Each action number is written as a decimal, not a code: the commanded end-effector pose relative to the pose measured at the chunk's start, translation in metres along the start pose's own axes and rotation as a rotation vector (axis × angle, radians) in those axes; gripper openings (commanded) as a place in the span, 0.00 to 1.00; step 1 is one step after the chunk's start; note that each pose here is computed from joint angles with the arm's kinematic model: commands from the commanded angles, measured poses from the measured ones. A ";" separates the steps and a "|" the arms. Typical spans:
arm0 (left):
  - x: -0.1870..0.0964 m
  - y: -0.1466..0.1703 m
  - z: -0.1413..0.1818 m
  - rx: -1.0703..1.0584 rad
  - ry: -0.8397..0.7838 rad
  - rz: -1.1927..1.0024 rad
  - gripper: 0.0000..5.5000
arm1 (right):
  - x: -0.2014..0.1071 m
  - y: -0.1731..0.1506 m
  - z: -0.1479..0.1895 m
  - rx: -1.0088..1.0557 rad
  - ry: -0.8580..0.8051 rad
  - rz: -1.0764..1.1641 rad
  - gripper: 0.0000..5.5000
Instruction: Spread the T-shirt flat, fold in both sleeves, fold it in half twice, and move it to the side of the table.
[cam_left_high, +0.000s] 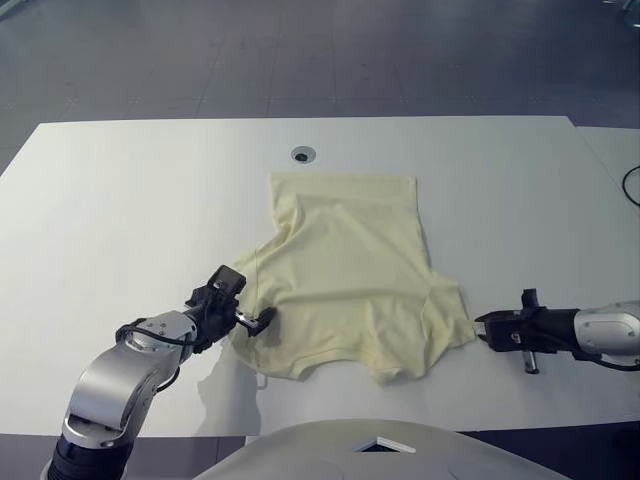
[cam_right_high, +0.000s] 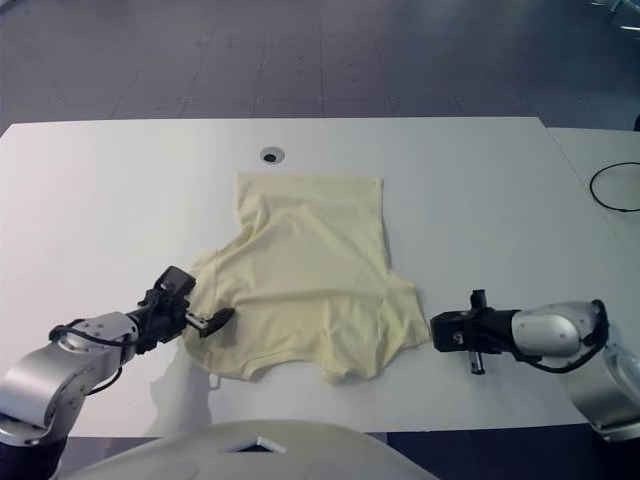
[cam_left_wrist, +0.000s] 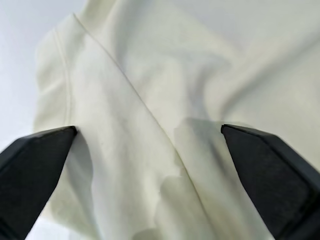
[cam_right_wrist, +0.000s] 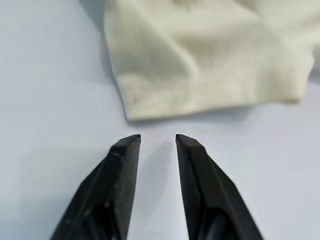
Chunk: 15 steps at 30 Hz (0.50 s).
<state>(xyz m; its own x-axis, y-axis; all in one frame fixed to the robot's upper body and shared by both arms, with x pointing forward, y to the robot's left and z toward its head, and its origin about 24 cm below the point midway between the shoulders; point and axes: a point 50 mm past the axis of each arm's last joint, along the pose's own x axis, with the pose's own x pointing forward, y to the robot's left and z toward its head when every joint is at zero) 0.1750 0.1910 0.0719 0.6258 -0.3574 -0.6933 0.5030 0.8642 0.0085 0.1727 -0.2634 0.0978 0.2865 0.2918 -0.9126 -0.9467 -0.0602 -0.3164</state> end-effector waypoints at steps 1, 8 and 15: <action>-0.010 0.013 0.017 -0.011 -0.054 -0.018 0.98 | -0.016 -0.018 -0.006 0.096 0.014 0.006 0.38; -0.040 0.046 0.097 -0.084 -0.375 -0.132 0.98 | -0.021 -0.082 -0.016 0.271 -0.063 -0.294 0.57; 0.040 0.097 0.138 0.197 -0.333 0.179 0.98 | 0.034 -0.166 0.013 0.631 -0.386 -0.575 0.76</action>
<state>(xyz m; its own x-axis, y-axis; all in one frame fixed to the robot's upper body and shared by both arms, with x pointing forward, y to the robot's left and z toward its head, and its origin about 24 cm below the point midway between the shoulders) 0.2913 0.2205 0.1698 0.8520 -0.3809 -0.3591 0.4434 0.8898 0.1080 0.3068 -0.2558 0.1313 0.7324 0.3897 -0.5583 -0.6713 0.5503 -0.4966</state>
